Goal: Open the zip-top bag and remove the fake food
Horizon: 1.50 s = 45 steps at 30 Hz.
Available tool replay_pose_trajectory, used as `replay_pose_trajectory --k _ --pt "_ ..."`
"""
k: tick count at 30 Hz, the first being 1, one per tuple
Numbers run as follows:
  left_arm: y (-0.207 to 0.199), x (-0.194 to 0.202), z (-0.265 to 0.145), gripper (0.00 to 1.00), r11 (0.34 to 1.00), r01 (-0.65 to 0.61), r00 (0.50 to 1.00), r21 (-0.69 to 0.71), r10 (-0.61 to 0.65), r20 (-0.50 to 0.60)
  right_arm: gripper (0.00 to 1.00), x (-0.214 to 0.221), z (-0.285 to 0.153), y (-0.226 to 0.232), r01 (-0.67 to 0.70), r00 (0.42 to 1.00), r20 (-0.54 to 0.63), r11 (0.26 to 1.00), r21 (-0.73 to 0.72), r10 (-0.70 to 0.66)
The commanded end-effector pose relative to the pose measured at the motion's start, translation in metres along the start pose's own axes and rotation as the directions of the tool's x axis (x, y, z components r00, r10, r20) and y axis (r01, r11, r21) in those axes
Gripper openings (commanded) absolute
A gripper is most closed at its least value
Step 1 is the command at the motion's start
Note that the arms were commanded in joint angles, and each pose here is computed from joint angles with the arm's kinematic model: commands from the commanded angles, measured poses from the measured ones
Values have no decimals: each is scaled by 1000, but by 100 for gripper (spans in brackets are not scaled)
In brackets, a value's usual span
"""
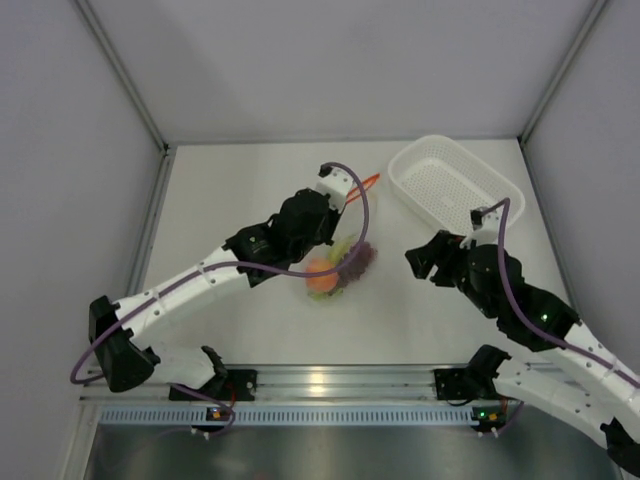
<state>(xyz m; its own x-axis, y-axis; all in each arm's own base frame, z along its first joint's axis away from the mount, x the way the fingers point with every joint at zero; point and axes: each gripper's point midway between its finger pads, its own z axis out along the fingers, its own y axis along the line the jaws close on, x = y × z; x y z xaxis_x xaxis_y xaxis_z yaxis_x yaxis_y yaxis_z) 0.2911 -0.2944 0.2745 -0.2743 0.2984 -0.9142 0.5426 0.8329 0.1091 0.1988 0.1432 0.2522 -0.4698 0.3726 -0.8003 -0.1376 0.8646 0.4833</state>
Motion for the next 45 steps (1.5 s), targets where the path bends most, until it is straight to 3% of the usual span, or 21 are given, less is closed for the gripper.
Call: replay_pose_trajectory --k 1,7,19,31,45 --pt "44 -71 -42 0 977 149 964 -151 -110 243 67 -32 2 47 -51 997 48 988 -148 59" --pt "14 -44 -38 0 986 165 969 3 -163 188 67 -23 28 69 -84 996 13 979 -188 88" --pt "-21 32 7 0 967 250 964 45 -253 85 66 8 84 76 -79 994 -85 987 -141 67" --pt "-49 24 2 0 948 276 953 157 -291 87 63 -15 118 80 -115 992 -69 988 -107 108" --pt "-48 25 1 0 953 269 955 139 -283 93 58 -26 159 69 -134 989 -78 990 -54 129"
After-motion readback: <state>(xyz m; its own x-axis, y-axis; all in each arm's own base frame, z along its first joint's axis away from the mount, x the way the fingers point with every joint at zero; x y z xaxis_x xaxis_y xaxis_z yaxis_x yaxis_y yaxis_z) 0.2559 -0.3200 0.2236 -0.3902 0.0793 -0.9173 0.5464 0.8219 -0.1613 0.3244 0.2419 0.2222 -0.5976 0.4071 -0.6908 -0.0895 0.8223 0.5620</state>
